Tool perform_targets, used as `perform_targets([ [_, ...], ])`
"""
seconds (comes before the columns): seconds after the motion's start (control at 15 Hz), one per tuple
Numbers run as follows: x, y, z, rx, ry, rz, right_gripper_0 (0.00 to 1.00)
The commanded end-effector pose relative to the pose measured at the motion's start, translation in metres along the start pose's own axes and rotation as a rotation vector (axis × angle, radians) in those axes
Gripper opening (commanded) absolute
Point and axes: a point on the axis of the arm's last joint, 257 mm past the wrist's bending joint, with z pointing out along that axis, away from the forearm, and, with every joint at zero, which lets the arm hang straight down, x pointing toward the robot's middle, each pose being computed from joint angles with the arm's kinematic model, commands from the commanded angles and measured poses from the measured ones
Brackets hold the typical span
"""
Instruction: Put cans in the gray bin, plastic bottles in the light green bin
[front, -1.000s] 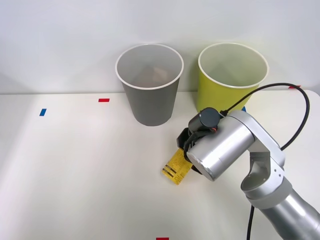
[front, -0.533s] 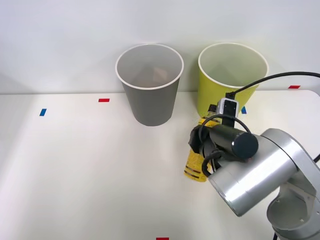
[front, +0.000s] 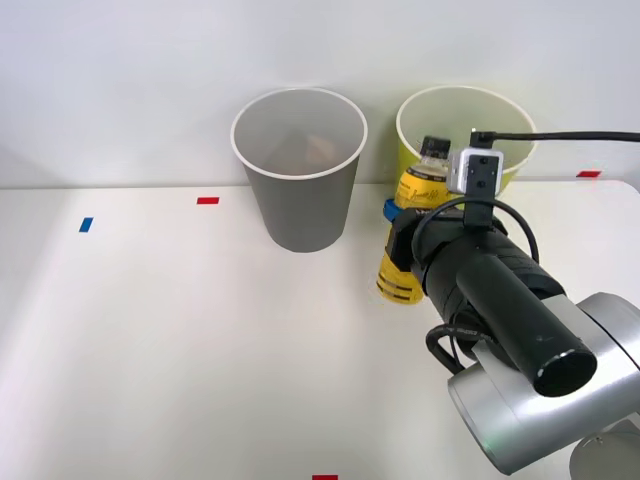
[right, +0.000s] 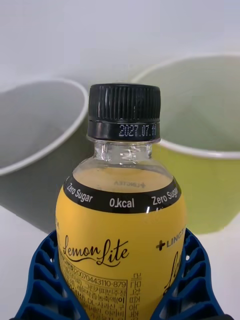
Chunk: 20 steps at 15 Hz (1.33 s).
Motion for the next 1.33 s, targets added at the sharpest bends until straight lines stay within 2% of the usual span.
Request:
perform_targets([
  [0.07, -0.058, 0.003, -0.002, -0.065, -0.187, 0.015, 0.0],
  [0.33, -0.114, 0.003, -0.009, -0.142, -0.337, 0.032, 0.0],
  [0.6, -0.154, -0.009, -0.004, -0.157, -0.381, 0.049, 0.0],
  [1.0, -0.193, -0.05, 0.065, -0.068, -0.422, 0.025, 0.0],
  [1.13, -0.197, -0.069, 0.087, -0.018, -0.407, 0.015, 0.0],
  [1.33, -0.196, -0.085, 0.106, 0.021, -0.387, 0.005, 0.0],
])
